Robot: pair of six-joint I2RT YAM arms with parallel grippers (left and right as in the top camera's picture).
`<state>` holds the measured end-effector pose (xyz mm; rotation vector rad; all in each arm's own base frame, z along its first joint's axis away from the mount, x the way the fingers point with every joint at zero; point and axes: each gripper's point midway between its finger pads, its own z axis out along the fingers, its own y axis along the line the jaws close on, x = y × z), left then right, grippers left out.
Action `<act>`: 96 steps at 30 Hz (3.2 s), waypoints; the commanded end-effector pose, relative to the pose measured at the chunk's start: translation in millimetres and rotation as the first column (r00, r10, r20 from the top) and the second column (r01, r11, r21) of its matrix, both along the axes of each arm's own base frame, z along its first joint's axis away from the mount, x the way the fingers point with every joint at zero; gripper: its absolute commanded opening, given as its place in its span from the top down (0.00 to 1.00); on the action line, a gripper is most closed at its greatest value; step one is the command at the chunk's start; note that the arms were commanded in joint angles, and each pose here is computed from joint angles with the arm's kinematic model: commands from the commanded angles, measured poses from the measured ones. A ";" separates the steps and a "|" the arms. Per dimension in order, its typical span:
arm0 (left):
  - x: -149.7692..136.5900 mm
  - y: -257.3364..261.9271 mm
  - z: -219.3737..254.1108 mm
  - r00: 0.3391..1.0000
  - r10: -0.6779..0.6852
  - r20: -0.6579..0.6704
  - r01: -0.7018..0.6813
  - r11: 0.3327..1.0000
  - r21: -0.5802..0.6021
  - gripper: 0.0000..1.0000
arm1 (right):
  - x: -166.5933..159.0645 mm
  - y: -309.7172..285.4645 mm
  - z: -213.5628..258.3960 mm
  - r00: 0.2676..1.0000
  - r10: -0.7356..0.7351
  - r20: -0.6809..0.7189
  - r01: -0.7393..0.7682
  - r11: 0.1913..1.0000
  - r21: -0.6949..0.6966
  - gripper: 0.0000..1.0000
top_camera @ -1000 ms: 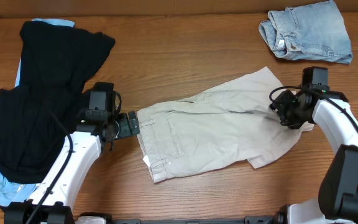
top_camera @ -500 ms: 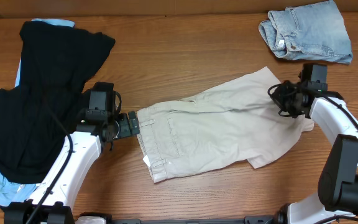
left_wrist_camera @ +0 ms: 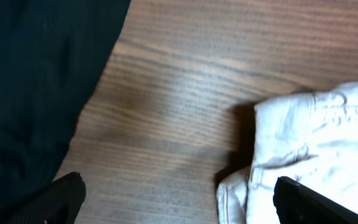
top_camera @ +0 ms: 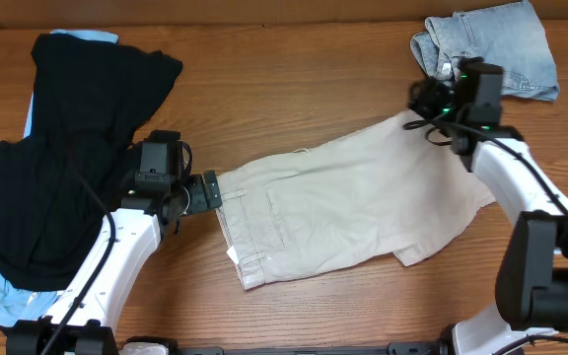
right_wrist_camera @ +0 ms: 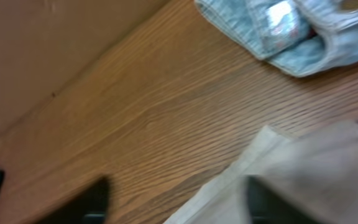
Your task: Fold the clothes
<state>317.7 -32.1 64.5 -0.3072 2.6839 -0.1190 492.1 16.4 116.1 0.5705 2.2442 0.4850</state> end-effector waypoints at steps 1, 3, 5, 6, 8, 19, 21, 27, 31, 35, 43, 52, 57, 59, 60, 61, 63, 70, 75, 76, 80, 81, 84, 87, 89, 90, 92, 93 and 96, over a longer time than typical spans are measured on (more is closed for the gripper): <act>4.6 -0.8 1.2 1.000 -0.025 0.016 0.024 1.000 0.006 0.00 | 7.9 4.6 -0.3 1.000 -0.012 0.013 0.013 0.999 -0.052 0.00; 4.2 -3.1 1.2 0.999 -0.044 0.015 0.044 0.999 0.001 0.00 | 6.5 5.1 4.6 1.000 -0.018 0.011 0.018 0.999 -0.040 0.00; 2.1 -15.7 1.5 0.992 -0.124 0.014 0.125 0.991 -0.042 0.00 | 1.4 3.6 14.7 1.000 -0.024 0.006 0.024 0.999 -0.029 0.00; -0.1 -28.1 2.8 0.980 -0.198 0.021 0.199 0.976 -0.086 0.00 | -2.2 3.6 21.7 1.000 -0.017 0.005 0.017 1.000 -0.024 0.00; -9.6 -46.7 3.7 0.955 -0.296 0.019 0.294 0.941 -0.165 0.00 | -11.6 5.9 37.6 1.000 0.025 0.011 -0.024 0.999 -0.023 0.00; -69.6 -61.9 -24.7 0.929 -0.302 -0.214 0.264 0.945 -0.193 0.00 | -59.1 5.7 69.3 0.994 0.106 -0.038 -0.109 0.990 -0.092 0.00; -74.2 -63.7 -28.8 0.933 -0.277 -0.231 0.233 0.952 -0.201 0.00 | -63.1 5.8 65.1 0.992 0.106 -0.062 -0.112 0.990 -0.088 0.00; -74.9 -67.8 -35.3 0.939 -0.243 -0.242 0.193 0.958 -0.211 0.00 | -66.3 6.0 62.3 0.991 0.106 -0.079 -0.113 0.990 -0.085 0.00; -71.1 -69.2 -41.8 0.945 -0.205 -0.256 0.150 0.964 -0.220 0.00 | -67.7 6.1 60.8 0.990 0.107 -0.087 -0.114 0.990 -0.083 0.00; -66.3 -70.8 -54.4 0.941 -0.203 -0.270 0.144 0.964 -0.221 0.00 | -69.1 6.1 59.6 0.990 0.107 -0.095 -0.115 0.990 -0.083 0.00; -59.8 -81.4 -72.7 0.933 -0.229 -0.277 0.161 0.955 -0.248 0.00 | -72.4 5.3 56.3 0.988 0.103 -0.114 -0.113 0.990 -0.084 0.00; -39.4 -89.7 -72.0 0.950 -0.245 -0.192 0.195 0.950 -0.245 0.51 | -76.0 5.2 53.3 0.986 0.102 -0.134 -0.114 0.990 -0.082 0.00; -24.9 -87.0 -69.5 0.964 -0.231 -0.136 0.199 0.957 -0.213 0.62 | -79.0 5.3 50.6 0.983 0.102 -0.150 -0.115 0.990 -0.080 0.02; -18.5 -79.3 -69.4 0.971 -0.206 -0.120 0.184 0.967 -0.175 0.71 | -80.1 5.4 49.7 0.982 0.102 -0.156 -0.116 0.990 -0.078 0.03; -15.2 -71.5 -69.6 0.976 -0.183 -0.116 0.165 0.975 -0.151 0.80 | -80.9 5.4 49.2 0.982 0.102 -0.159 -0.116 0.990 -0.078 0.04; -13.6 -67.2 -69.2 0.978 -0.171 -0.116 0.154 0.978 -0.143 0.86 | -81.6 5.6 48.5 0.981 0.103 -0.163 -0.117 0.990 -0.077 0.05; -8.8 -54.3 -66.5 0.982 -0.152 -0.116 0.137 0.982 -0.131 0.95 | -83.5 7.9 47.6 0.979 0.113 -0.170 -0.126 0.990 -0.066 0.14; 19.3 -6.3 -20.6 0.974 -0.188 -0.126 0.180 0.981 -0.071 0.96 | -88.8 23.7 48.2 0.965 0.202 -0.169 -0.207 0.978 -0.013 0.96; 41.8 5.7 38.7 0.953 -0.287 -0.099 0.288 0.958 -0.012 0.96 | -98.7 26.5 38.8 0.951 0.214 -0.222 -0.217 0.976 0.012 0.96; 44.8 8.0 49.6 0.950 -0.296 -0.097 0.298 0.955 0.007 0.96 | -101.3 26.6 34.9 0.946 0.220 -0.239 -0.223 0.975 0.013 0.96; 52.6 15.0 90.6 0.937 -0.338 -0.087 0.345 0.936 0.076 0.96 | -112.9 29.0 18.7 0.919 0.241 -0.313 -0.242 0.970 0.035 0.96; 55.1 15.0 100.6 0.934 -0.350 -0.076 0.356 0.931 0.086 0.96 | -115.3 32.7 16.8 0.910 0.268 -0.316 -0.268 0.962 0.045 0.96; 61.0 17.6 126.8 0.936 -0.350 -0.047 0.353 0.929 0.114 0.96 | -120.0 39.4 11.5 0.899 0.291 -0.326 -0.291 0.955 0.051 0.96; 64.7 17.6 151.4 0.933 -0.359 -0.020 0.358 0.925 0.129 0.96 | -126.0 49.4 4.3 0.886 0.315 -0.341 -0.316 0.947 0.056 0.96; 66.6 17.4 163.4 0.932 -0.362 -0.005 0.359 0.923 0.135 0.96 | -130.4 57.8 -1.4 0.875 0.335 -0.349 -0.337 0.940 0.059 0.96; 68.5 17.4 167.4 0.932 -0.362 0.001 0.358 0.923 0.137 0.96 | -132.3 62.7 -4.2 0.870 0.348 -0.349 -0.349 0.935 0.061 0.96; 72.8 13.9 170.0 0.929 -0.370 0.010 0.365 0.921 0.135 0.96 | -135.1 72.5 -8.7 0.862 0.369 -0.348 -0.371 0.926 0.064 0.96; 75.6 9.9 169.2 0.925 -0.378 0.015 0.374 0.919 0.129 0.96 | -136.1 77.2 -10.2 0.857 0.381 -0.346 -0.384 0.921 0.062 0.96; 85.2 -9.9 158.0 0.922 -0.388 0.015 0.385 0.918 0.093 0.96 | -137.9 90.3 -13.9 0.850 0.406 -0.336 -0.410 0.910 0.063 0.96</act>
